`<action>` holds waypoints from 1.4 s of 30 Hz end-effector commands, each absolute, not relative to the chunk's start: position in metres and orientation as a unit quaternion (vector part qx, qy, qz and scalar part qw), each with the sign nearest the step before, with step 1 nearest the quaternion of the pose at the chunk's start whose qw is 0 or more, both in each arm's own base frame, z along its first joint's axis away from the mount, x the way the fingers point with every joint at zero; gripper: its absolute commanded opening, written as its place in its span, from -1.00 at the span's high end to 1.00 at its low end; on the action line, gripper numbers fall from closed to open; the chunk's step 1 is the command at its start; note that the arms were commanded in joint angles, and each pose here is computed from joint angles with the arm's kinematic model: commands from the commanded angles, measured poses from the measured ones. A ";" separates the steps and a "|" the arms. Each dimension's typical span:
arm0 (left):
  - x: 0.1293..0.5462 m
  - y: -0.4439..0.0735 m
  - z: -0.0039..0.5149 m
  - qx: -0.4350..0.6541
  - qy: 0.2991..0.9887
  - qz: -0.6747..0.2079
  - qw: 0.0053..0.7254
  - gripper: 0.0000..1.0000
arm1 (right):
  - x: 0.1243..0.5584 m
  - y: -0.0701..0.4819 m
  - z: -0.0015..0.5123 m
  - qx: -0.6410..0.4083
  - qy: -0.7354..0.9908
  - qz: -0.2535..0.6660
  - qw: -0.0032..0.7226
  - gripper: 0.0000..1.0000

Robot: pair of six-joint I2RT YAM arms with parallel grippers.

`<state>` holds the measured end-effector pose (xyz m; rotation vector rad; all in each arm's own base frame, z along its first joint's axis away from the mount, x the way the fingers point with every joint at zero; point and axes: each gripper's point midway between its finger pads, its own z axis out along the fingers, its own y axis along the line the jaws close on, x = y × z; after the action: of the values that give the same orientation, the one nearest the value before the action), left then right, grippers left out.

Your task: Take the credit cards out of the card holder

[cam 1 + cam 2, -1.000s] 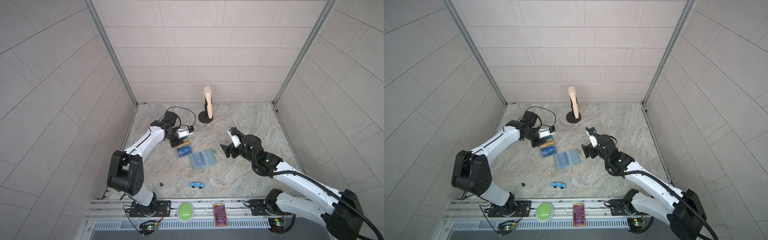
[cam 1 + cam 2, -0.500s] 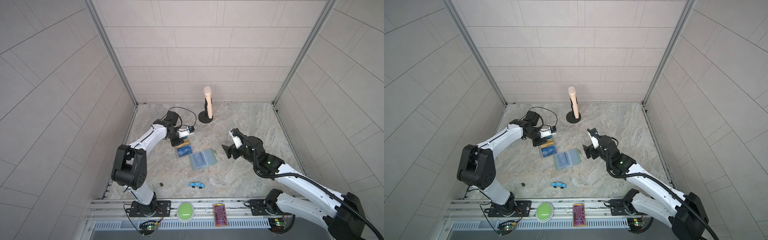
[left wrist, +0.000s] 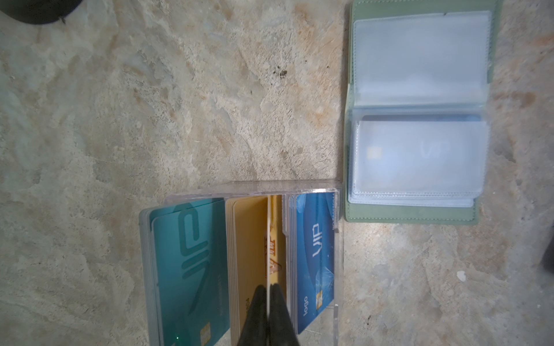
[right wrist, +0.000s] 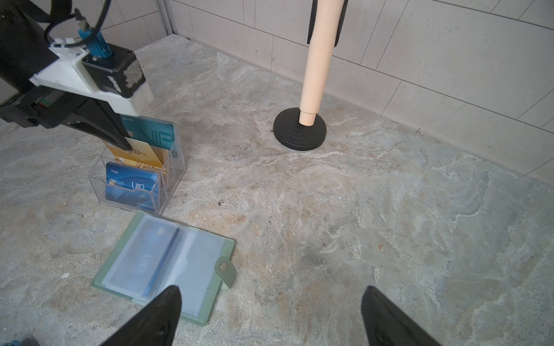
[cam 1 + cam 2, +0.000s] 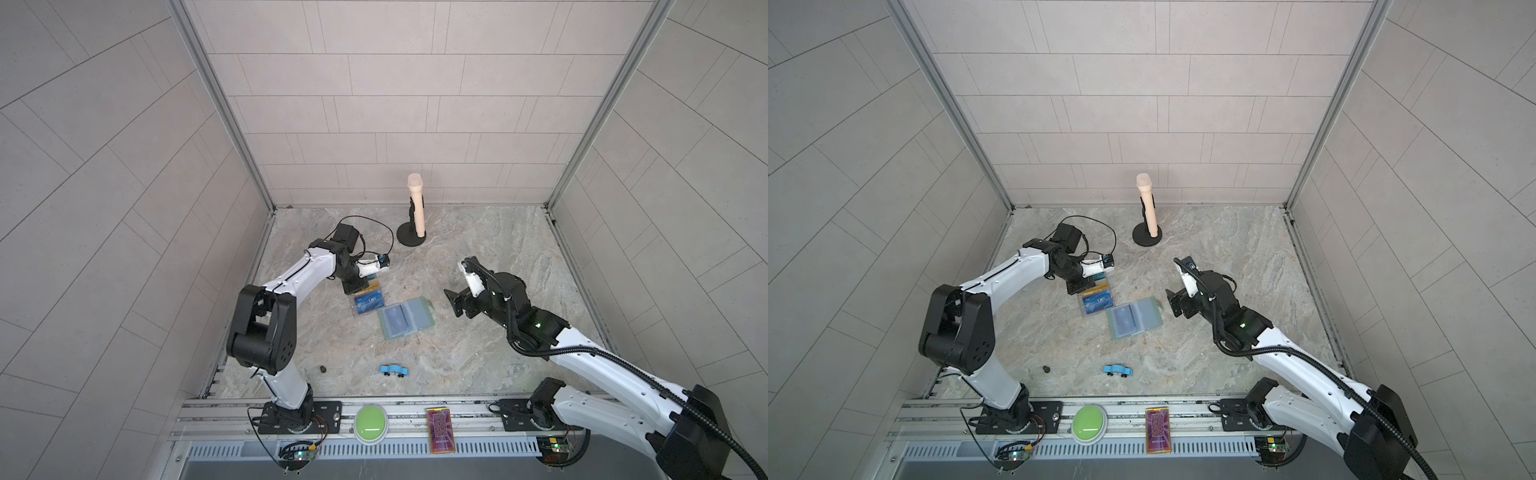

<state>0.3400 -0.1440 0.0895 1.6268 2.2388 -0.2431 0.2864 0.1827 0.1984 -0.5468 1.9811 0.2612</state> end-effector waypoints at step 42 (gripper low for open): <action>0.349 -0.146 0.073 0.548 0.814 -0.103 0.162 0.78 | 0.285 0.180 0.202 -0.229 0.815 0.105 0.521 -0.92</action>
<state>0.3435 -0.1462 0.0713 1.5776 2.3199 -0.2892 0.2856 0.1822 0.2005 -0.5469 1.9717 0.2620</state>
